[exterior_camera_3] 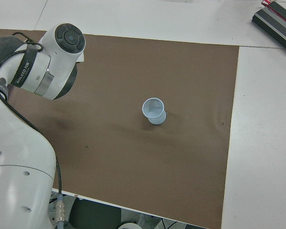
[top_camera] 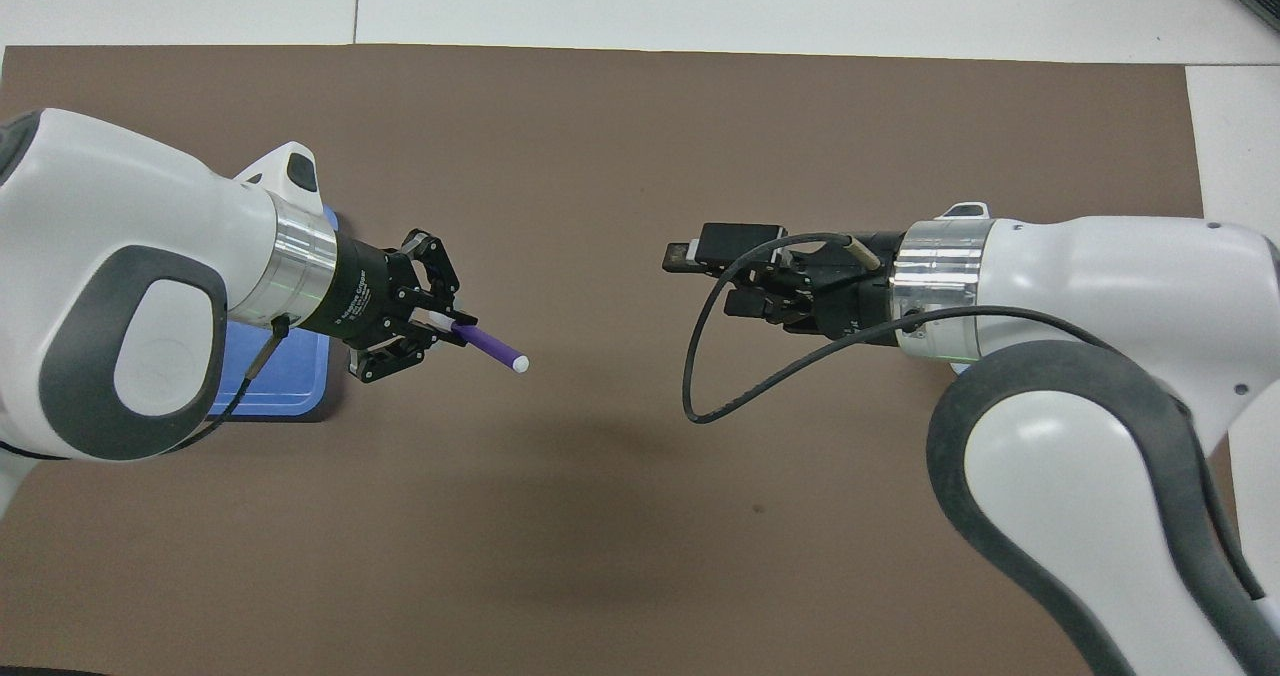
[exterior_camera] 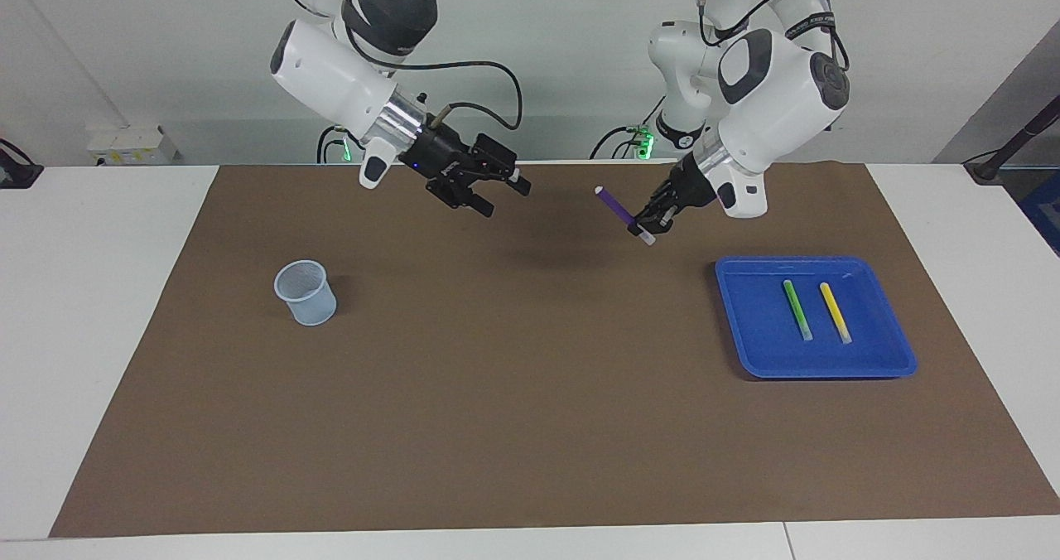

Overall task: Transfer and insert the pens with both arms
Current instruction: 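Lift the purple pen with the left gripper while the right gripper approaches, then grasp the purple pen tip with the right gripper, open the left gripper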

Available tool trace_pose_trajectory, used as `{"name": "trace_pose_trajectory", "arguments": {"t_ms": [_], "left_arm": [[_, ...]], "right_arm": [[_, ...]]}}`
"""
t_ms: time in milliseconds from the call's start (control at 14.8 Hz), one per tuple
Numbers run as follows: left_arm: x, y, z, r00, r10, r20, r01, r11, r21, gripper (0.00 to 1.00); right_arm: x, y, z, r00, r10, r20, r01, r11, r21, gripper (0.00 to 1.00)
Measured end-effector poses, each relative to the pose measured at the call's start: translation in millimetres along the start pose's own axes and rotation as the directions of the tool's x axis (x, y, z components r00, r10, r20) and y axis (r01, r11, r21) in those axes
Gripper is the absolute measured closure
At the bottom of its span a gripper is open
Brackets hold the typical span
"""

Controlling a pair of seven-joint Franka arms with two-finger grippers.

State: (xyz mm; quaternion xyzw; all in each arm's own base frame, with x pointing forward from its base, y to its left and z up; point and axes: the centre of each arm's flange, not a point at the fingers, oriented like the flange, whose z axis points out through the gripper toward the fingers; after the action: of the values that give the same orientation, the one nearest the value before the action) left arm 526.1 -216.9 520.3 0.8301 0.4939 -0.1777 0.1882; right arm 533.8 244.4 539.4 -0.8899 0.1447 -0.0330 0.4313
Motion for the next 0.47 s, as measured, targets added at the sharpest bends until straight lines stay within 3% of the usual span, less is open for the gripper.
{"name": "trace_pose_trajectory", "arguments": {"t_ms": [338, 473], "left_arm": [[-39, 14, 11, 0.986, -0.166, 0.005, 0.164, 0.976, -0.141, 0.84], [-43, 15, 18, 0.977, -0.212, 0.008, 0.21, 0.964, -0.16, 0.84]], "right_arm": [[-16, -10, 29, 0.999, -0.051, 0.009, 0.051, 0.999, 0.007, 0.0], [-19, -12, 31, 0.998, -0.061, 0.014, 0.061, 0.998, 0.007, 0.0]]}}
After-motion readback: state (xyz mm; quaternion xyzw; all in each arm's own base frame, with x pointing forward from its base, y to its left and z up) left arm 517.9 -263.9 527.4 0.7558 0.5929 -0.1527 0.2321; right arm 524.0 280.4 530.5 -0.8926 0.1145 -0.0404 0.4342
